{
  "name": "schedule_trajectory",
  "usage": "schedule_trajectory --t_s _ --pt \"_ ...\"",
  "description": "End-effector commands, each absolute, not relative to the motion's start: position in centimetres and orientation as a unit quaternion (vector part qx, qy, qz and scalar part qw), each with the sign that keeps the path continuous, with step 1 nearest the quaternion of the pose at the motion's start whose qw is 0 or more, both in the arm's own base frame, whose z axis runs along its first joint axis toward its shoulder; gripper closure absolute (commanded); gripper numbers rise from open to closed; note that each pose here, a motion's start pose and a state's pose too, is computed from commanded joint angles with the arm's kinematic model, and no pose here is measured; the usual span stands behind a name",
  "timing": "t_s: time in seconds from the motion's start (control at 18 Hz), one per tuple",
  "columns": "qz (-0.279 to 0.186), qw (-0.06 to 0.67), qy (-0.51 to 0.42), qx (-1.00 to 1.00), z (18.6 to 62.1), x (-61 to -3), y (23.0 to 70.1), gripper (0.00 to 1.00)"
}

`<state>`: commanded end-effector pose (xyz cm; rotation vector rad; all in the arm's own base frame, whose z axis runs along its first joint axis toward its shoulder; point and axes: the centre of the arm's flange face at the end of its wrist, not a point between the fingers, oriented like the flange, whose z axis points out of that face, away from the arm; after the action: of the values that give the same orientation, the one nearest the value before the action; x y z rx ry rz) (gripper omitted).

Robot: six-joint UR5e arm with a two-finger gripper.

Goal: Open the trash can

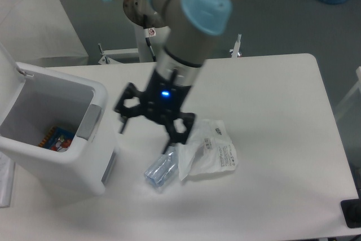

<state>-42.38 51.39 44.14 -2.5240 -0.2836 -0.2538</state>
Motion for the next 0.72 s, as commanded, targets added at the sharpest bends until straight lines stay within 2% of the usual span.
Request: schedule_trajectory --t_s 0.22,0.39,0.72 --pt "-0.050 0.298 -0.109 -0.947 42.8 -46.6 50.3 0.00" --pt "-0.005 0.273 -0.083 -0.958 42.8 -48.5 48.6 0.00" --pt "0.048 0.210 -0.032 -0.976 40.5 -52.3 47.9 0.00"
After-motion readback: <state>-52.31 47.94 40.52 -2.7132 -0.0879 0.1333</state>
